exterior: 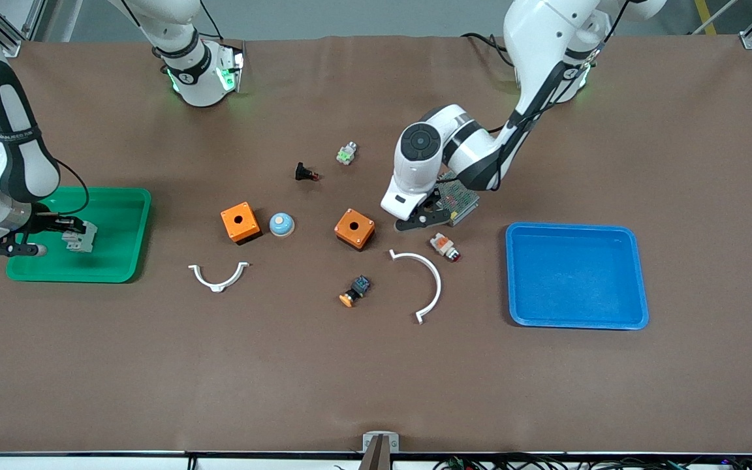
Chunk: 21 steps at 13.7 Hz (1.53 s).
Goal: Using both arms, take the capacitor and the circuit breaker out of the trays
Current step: 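Place the capacitor by the metal box while the right gripper grasps the breaker, then withdraw the left gripper while the right gripper carries the breaker off the tray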
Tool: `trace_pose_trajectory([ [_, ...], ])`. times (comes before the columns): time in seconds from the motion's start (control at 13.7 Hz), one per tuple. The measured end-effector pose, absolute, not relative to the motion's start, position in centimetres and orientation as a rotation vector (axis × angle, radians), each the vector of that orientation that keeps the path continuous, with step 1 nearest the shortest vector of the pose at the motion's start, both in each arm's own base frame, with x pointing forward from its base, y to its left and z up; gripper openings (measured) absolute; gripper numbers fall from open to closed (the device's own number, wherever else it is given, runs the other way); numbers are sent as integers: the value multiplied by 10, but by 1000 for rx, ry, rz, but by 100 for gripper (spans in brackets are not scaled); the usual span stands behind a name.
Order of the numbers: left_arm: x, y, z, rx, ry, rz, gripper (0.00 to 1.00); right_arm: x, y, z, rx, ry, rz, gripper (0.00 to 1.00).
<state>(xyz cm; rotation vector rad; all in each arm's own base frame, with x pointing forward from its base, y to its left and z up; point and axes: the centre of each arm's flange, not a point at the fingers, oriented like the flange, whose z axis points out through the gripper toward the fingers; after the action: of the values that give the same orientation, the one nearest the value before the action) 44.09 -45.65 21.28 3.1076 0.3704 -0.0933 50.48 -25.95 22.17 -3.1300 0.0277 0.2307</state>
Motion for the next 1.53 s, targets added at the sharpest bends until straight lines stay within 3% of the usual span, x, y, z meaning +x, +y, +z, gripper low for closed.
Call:
trace_pose_trajectory([
  [0.29,439,-456,191,3110,396,-121,35,520,-252,257,-3107,-21,288,40],
  [0.58,450,-451,196,3096,423,-96,70,553,-184,368,-3108,-22,361,40],
  [0.8,488,-431,246,3077,488,-24,100,574,-91,429,-3127,22,418,40],
  [1.17,574,-330,406,3113,483,124,100,591,74,430,-3098,8,328,40],
  [1.53,615,-203,497,3171,304,186,100,595,199,362,-3096,95,252,40],
])
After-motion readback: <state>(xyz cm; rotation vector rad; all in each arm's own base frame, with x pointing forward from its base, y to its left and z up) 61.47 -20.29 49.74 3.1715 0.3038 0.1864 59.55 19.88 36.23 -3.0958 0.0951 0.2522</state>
